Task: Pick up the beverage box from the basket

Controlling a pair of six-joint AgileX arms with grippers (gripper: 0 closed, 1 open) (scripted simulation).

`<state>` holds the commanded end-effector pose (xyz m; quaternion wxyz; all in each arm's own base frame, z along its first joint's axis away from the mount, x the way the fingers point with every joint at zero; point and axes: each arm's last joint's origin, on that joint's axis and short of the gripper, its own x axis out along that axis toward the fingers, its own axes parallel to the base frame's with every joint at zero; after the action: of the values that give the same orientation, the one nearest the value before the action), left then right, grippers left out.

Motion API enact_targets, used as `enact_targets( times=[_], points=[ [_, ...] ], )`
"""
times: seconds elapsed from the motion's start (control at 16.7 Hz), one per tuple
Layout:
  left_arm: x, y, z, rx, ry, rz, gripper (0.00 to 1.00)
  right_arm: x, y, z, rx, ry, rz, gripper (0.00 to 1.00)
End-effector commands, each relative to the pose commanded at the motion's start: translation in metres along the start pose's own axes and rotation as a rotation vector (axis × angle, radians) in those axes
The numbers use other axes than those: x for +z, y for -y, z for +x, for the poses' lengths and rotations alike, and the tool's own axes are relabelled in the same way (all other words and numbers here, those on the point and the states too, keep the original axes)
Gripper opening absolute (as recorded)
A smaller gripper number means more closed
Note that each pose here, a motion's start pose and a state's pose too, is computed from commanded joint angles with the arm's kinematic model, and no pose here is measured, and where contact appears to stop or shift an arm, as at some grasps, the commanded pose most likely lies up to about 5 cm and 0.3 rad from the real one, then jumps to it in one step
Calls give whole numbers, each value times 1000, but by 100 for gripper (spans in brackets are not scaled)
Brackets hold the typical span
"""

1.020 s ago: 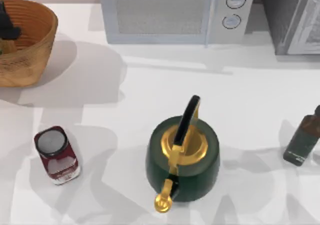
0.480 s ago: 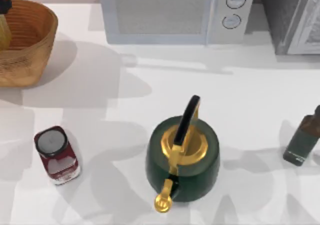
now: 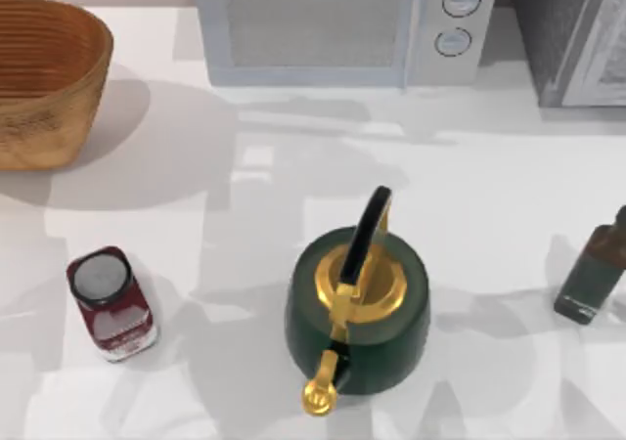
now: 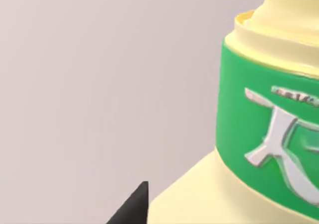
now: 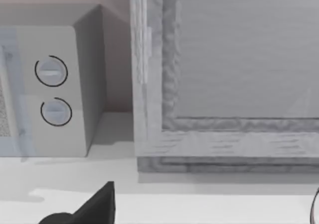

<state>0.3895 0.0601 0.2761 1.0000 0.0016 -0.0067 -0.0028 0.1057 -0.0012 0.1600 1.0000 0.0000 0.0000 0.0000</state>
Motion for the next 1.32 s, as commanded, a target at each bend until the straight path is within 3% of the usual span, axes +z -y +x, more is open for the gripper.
enact_targets(
  times=[0.48,0.66,0.84,1.08,1.32],
  points=[
    [6,1,-4,2,-16,-3,0,0,0,0,0,0,0,100],
    [6,8,-25,3,-50,-14,0,0,0,0,0,0,0,100],
    [16,20,-66,2,-54,-18,0,0,0,0,0,0,0,100],
    [30,40,-149,-2,1,-11,0,0,0,0,0,0,0,100],
    [6,54,-232,-2,62,-6,0,0,0,0,0,0,0,100]
  ],
)
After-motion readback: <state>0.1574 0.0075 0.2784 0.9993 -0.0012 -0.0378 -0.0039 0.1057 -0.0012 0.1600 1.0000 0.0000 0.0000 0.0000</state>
